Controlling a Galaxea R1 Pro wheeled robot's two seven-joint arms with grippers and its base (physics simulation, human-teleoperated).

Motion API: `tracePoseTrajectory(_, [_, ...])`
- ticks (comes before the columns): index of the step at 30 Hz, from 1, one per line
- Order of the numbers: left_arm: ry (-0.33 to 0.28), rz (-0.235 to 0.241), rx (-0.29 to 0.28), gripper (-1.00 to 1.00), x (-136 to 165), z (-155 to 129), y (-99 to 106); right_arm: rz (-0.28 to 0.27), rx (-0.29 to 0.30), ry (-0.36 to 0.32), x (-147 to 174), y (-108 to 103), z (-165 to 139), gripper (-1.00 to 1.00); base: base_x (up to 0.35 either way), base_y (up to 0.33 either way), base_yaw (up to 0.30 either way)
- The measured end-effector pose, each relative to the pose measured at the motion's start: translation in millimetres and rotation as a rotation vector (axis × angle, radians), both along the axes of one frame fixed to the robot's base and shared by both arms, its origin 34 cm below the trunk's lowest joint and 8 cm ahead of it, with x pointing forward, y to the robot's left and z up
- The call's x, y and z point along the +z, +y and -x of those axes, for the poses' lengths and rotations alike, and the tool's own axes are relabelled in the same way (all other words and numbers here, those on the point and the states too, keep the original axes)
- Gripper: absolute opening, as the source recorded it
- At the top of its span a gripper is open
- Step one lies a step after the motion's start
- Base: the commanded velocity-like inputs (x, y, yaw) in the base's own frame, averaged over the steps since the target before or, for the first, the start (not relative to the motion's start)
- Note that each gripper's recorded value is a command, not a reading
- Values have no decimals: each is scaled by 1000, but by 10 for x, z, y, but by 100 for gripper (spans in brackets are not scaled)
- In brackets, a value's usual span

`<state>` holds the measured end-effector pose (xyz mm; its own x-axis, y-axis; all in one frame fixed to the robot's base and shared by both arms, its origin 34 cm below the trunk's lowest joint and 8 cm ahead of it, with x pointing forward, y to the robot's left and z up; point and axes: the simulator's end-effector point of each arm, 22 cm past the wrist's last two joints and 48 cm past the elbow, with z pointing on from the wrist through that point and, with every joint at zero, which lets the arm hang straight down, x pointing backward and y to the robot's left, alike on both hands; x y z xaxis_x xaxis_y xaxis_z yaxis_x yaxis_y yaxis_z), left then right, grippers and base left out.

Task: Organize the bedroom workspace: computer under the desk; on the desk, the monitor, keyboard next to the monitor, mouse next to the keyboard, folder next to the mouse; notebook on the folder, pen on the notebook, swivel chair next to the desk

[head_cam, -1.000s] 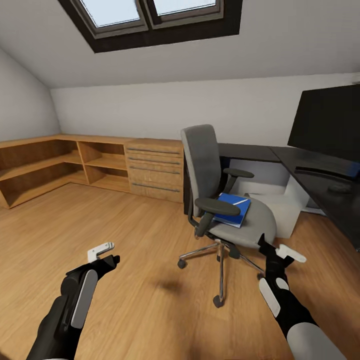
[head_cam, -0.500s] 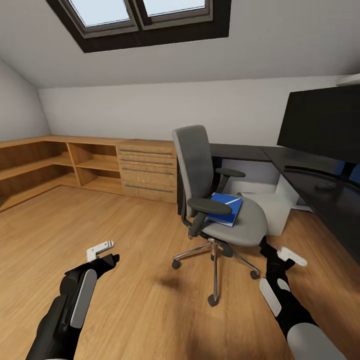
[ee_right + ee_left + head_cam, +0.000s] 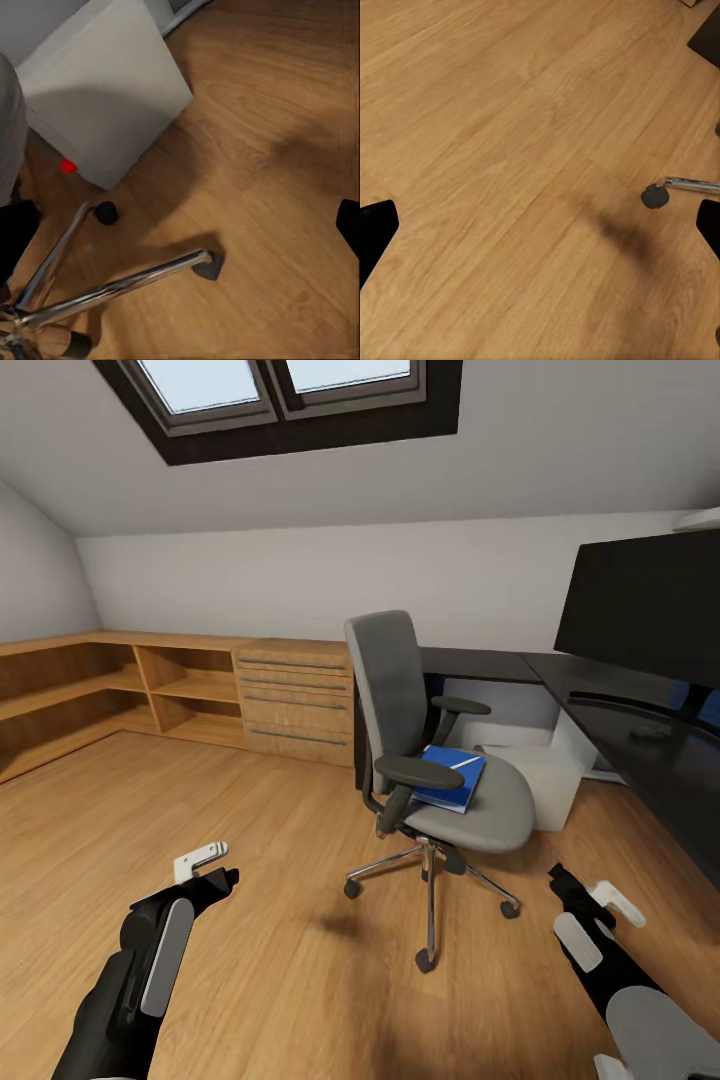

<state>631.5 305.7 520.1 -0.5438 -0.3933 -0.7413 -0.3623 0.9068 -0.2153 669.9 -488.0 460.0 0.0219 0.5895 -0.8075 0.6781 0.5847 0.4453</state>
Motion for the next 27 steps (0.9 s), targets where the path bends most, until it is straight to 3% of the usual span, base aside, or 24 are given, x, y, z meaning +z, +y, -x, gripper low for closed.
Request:
tracePoseTrajectory(2, [0,1,0,100,0,0,-1,-56,-34,8,-74,-67,27,100,0,0,0])
tracePoseTrajectory(3, [0,1,0,100,-3,0,-2,-120,-69,-1,-122,-93,44,100,0,0,0])
tracePoseTrajectory(5, [1,1,0,100,-4,1,-3,-157,-89,-15,-123,-97,36,100,0,0,0])
tracePoseTrajectory(11, [1,1,-1,100,-4,0,-6,-180,-97,-76,70,-96,-80,100,0,0,0])
tracePoseTrajectory(21, [9,4,-5,100,-42,7,-34,-180,-98,-90,116,-92,-105,100,0,0,-1])
tracePoseTrajectory(27, [9,7,-6,100,-43,4,-43,-180,-98,-88,107,-92,-100,100,-27,152,-172])
